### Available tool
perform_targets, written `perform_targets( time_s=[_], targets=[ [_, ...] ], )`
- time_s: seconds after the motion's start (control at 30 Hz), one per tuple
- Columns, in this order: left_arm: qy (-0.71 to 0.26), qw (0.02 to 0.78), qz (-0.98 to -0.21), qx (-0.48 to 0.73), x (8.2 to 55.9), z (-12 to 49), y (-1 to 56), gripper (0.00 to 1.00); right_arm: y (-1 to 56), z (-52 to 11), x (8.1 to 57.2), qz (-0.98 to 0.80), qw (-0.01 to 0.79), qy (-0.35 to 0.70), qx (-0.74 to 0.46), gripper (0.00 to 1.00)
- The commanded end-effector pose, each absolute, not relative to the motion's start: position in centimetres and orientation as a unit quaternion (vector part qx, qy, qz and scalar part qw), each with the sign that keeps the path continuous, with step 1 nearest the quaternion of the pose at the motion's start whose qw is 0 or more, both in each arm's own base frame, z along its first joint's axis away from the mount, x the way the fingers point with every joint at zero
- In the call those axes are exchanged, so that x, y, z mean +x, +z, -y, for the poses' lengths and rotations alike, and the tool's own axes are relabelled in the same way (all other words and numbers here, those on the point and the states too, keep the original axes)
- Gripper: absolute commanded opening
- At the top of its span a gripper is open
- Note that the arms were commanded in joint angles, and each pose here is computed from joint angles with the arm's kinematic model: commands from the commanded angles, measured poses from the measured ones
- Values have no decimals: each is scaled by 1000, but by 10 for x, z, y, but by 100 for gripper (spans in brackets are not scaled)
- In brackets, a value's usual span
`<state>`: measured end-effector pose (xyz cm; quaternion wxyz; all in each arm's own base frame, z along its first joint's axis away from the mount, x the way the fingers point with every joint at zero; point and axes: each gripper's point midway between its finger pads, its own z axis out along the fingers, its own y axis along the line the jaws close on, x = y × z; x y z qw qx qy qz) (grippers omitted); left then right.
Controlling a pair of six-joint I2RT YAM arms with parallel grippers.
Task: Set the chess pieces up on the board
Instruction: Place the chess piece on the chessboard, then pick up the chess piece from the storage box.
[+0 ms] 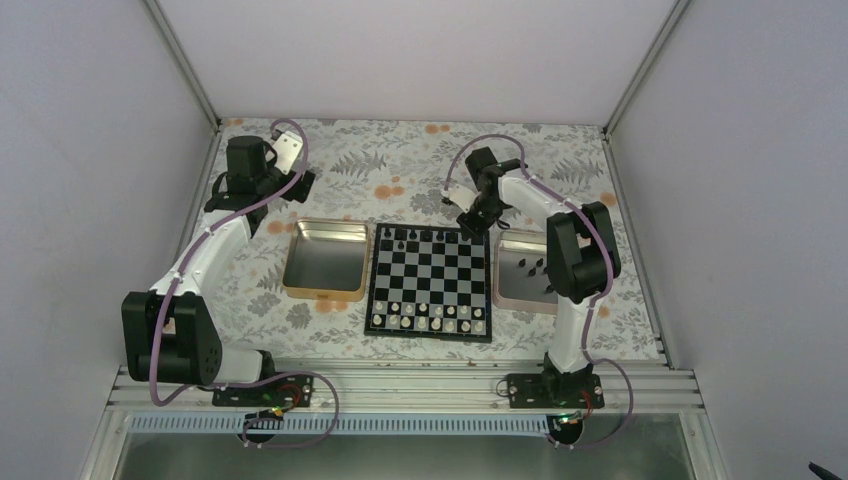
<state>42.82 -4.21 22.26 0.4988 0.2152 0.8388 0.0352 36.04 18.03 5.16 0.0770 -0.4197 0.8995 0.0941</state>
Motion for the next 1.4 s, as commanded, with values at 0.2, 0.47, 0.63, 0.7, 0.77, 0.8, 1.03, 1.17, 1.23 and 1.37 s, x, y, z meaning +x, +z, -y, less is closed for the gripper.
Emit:
perform_targets(
  time_s=[0.2, 0.47, 0.63, 0.7, 0.77, 0.8, 1.03, 1.17, 1.23, 1.37],
  targets=[
    [28, 503, -834, 222, 430, 47, 226, 100, 50, -189, 370, -894, 87, 91, -431, 10],
    [29, 502, -835, 223, 430, 47, 225, 100, 50, -189, 371, -894, 88, 89, -431, 24],
    [28, 501, -836, 223, 430, 47, 225, 100, 71, -192, 369, -889, 108, 97, -434, 32],
    [29, 501, -836, 223, 431, 47, 224, 100, 81, -187, 366, -891, 111, 90, -431, 32],
    [30, 501, -836, 222, 431, 47, 225, 100, 94, -177, 365, -894, 121, 75, -424, 32],
    [32, 502, -835, 221, 431, 46, 226, 100, 103, -170, 363, -896, 127, 71, -419, 32],
    [39, 505, -835, 217, 432, 44, 228, 100, 148, -78, 351, -928, 169, 24, -332, 33],
    [32, 505, -834, 220, 432, 47, 232, 100, 140, -20, 329, -949, 163, 7, -269, 33],
    [33, 507, -833, 220, 432, 47, 232, 100, 130, -4, 313, -956, 150, 5, -250, 32],
    [33, 503, -835, 222, 434, 49, 229, 100, 116, 14, 286, -966, 133, -4, -224, 32]
  ],
)
